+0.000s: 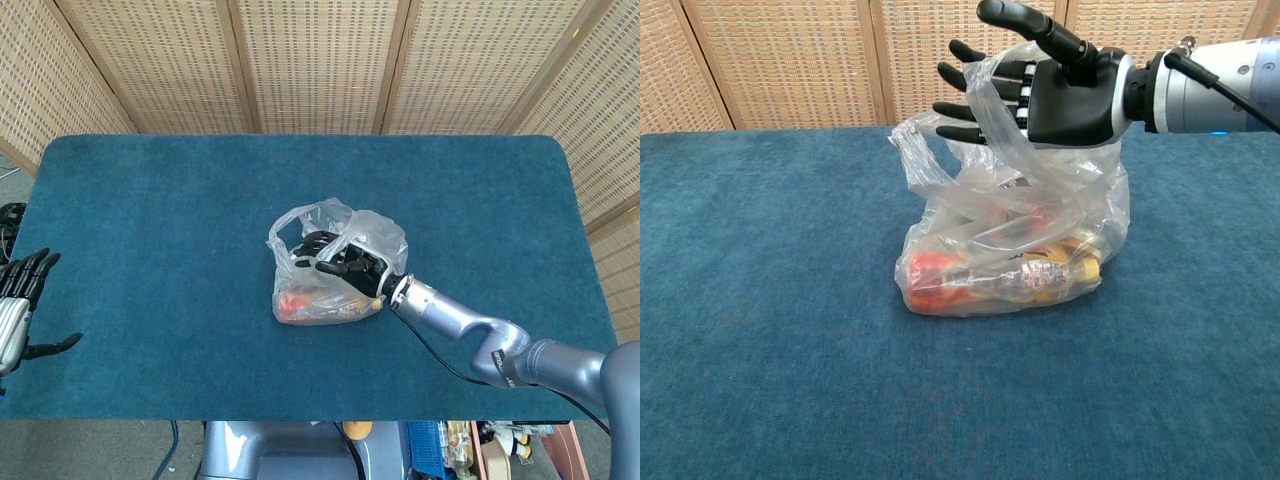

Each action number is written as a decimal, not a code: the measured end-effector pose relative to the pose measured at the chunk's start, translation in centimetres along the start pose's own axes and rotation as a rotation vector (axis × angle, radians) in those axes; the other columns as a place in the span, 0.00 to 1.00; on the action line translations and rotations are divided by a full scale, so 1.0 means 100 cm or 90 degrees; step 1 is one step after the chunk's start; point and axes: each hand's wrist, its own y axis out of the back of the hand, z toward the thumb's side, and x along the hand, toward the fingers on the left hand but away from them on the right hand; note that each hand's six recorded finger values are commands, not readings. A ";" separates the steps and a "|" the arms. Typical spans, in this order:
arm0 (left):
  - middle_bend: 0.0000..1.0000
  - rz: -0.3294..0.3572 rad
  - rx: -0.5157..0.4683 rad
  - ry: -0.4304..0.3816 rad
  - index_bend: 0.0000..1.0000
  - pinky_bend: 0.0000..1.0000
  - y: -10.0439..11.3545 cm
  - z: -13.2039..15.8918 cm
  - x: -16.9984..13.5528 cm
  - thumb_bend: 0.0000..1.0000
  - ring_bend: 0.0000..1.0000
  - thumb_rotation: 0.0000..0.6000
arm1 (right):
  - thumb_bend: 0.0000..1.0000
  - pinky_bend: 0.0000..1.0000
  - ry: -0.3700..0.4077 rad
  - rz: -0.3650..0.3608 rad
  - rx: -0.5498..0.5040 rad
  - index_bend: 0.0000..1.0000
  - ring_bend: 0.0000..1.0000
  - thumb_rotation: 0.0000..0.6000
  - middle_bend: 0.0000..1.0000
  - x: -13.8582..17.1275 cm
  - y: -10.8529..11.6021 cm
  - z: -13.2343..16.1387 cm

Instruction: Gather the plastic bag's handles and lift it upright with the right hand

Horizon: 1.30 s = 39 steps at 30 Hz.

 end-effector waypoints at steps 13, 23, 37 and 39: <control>0.00 -0.002 -0.004 0.009 0.00 0.00 0.000 -0.003 0.003 0.11 0.00 1.00 | 0.00 0.49 0.017 0.039 -0.005 0.50 0.46 1.00 0.59 0.006 -0.008 0.008; 0.00 -0.004 0.002 0.009 0.00 0.00 -0.002 -0.002 0.004 0.11 0.00 1.00 | 0.15 0.65 -0.046 0.033 0.054 0.60 0.57 1.00 0.69 0.027 -0.005 0.010; 0.00 0.032 0.050 -0.096 0.00 0.00 0.008 0.023 0.052 0.17 0.00 1.00 | 0.20 0.66 -0.055 0.003 0.085 0.58 0.55 1.00 0.69 0.039 -0.001 0.017; 0.00 0.034 0.062 -0.136 0.00 0.00 0.007 0.032 0.067 0.20 0.00 1.00 | 0.20 0.66 -0.052 0.005 0.086 0.58 0.55 1.00 0.69 0.041 -0.002 0.020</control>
